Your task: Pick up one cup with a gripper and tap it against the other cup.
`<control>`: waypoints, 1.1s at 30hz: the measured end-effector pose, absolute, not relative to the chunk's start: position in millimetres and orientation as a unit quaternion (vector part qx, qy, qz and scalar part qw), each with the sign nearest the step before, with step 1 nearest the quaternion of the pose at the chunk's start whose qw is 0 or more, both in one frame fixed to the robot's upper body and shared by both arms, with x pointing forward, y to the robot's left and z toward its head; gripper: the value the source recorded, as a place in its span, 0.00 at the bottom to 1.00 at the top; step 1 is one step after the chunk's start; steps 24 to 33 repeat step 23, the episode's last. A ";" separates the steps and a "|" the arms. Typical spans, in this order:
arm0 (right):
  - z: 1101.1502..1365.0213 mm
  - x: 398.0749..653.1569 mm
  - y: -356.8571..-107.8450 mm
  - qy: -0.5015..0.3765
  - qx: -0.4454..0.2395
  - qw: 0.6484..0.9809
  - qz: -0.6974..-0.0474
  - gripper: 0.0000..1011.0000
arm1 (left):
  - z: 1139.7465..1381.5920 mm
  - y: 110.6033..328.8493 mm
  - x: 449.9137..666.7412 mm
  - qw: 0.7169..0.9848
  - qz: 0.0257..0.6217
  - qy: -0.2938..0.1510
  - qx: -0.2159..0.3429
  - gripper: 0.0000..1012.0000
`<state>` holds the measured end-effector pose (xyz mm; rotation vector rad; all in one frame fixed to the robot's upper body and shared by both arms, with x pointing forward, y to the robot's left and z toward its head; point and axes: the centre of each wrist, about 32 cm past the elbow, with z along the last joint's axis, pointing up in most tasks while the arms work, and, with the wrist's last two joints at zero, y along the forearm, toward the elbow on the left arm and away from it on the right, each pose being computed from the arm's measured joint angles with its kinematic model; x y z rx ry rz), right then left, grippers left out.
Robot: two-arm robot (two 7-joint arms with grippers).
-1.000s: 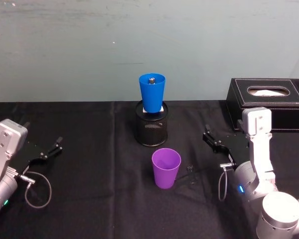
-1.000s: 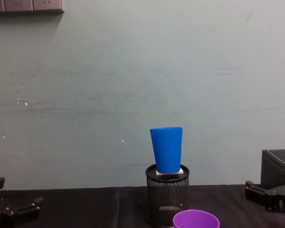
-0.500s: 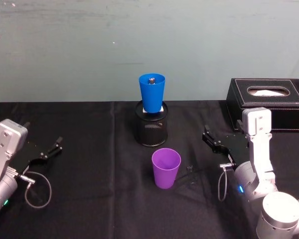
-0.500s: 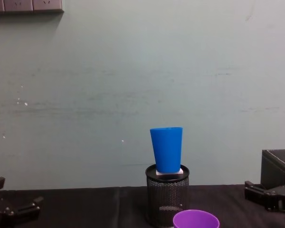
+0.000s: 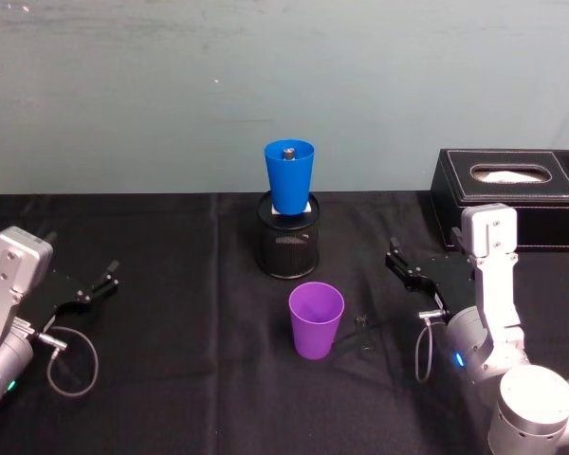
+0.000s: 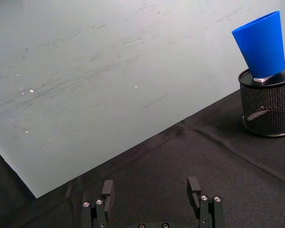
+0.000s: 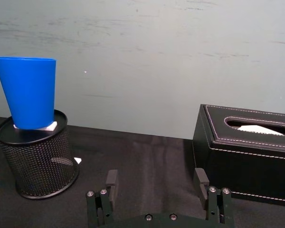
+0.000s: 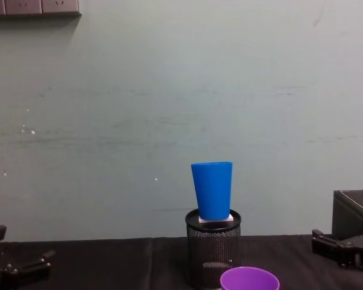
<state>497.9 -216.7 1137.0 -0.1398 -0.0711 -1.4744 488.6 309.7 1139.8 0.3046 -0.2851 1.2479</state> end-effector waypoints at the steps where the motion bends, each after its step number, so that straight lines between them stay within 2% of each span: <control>1: 1137.1 497.9 -216.7 -0.032 -0.064 0.738 -0.672 0.99 | 1139.8 309.7 488.6 0.791 0.580 -0.132 0.141 0.99; 33: 1137.4 497.9 -216.9 -0.033 -0.063 0.737 -0.672 0.99 | 1139.8 309.7 488.6 0.791 0.580 -0.133 0.142 0.99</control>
